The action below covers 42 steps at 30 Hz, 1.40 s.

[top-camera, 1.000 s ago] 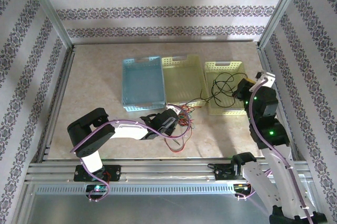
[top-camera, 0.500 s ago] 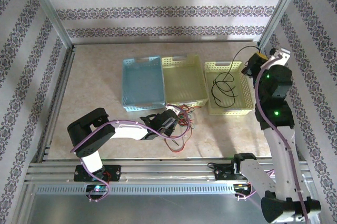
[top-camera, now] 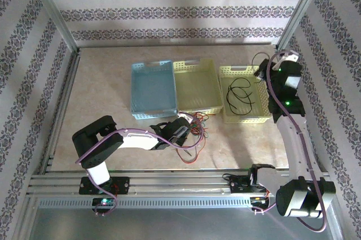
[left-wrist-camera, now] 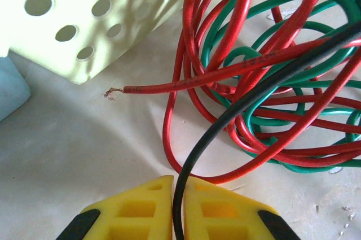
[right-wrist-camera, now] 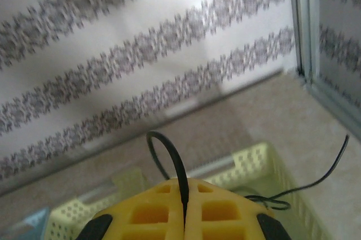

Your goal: Untangle the cables

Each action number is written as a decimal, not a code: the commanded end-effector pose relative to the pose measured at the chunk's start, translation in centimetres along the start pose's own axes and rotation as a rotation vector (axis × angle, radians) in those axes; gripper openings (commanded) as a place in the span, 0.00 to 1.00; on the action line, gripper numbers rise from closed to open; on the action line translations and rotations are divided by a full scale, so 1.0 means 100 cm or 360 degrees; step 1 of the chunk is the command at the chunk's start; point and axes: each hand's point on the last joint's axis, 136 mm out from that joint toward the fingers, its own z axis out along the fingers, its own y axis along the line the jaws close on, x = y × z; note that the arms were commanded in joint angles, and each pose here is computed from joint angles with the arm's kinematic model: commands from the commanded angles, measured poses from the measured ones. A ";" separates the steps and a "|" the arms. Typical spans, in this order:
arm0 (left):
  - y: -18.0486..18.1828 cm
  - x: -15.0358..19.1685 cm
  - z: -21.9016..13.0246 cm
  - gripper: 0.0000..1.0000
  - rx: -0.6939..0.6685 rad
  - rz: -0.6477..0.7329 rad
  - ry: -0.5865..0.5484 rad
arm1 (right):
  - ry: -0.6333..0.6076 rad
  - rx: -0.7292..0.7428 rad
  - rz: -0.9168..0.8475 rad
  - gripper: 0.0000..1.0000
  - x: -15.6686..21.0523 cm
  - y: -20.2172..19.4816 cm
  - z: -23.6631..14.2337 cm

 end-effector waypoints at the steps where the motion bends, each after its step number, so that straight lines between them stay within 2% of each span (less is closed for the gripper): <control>1: 0.003 0.005 -0.001 0.11 -0.0029 -0.0004 0.0030 | 0.0198 -0.0049 0.0108 0.00 0.052 -0.009 0.007; 7: 0.002 0.005 -0.001 0.11 -0.0017 0.0005 0.0032 | 0.0461 -0.0040 0.0210 0.00 0.134 -0.029 -0.001; 13: -0.001 0.002 0.000 0.11 -0.0005 0.0013 0.0032 | 0.0585 0.0024 0.0275 0.00 0.172 -0.044 -0.007; 22: -0.002 -0.002 -0.002 0.11 0.0002 0.0018 0.0025 | 0.0775 0.0045 0.0334 0.00 0.194 -0.046 0.014; 31: -0.001 -0.006 -0.006 0.12 -0.0005 0.0001 0.0002 | 0.0767 0.0208 0.0341 0.00 0.175 -0.060 0.061; 34: -0.001 -0.009 -0.007 0.11 -0.0007 -0.0006 -0.0010 | 0.0772 0.0206 0.0360 0.09 0.171 -0.057 0.068; 38: -0.001 -0.012 -0.010 0.12 -0.0001 -0.0012 -0.0026 | 0.0707 0.0186 0.0359 0.40 0.155 -0.051 0.059; 40: -0.001 -0.012 -0.011 0.12 0.0001 -0.0014 -0.0032 | 0.0655 0.0199 0.0328 0.48 0.145 -0.051 0.050; 42: -0.001 -0.013 -0.012 0.12 0.0003 -0.0016 -0.0038 | 0.0606 0.0217 0.0285 0.50 0.135 -0.051 0.038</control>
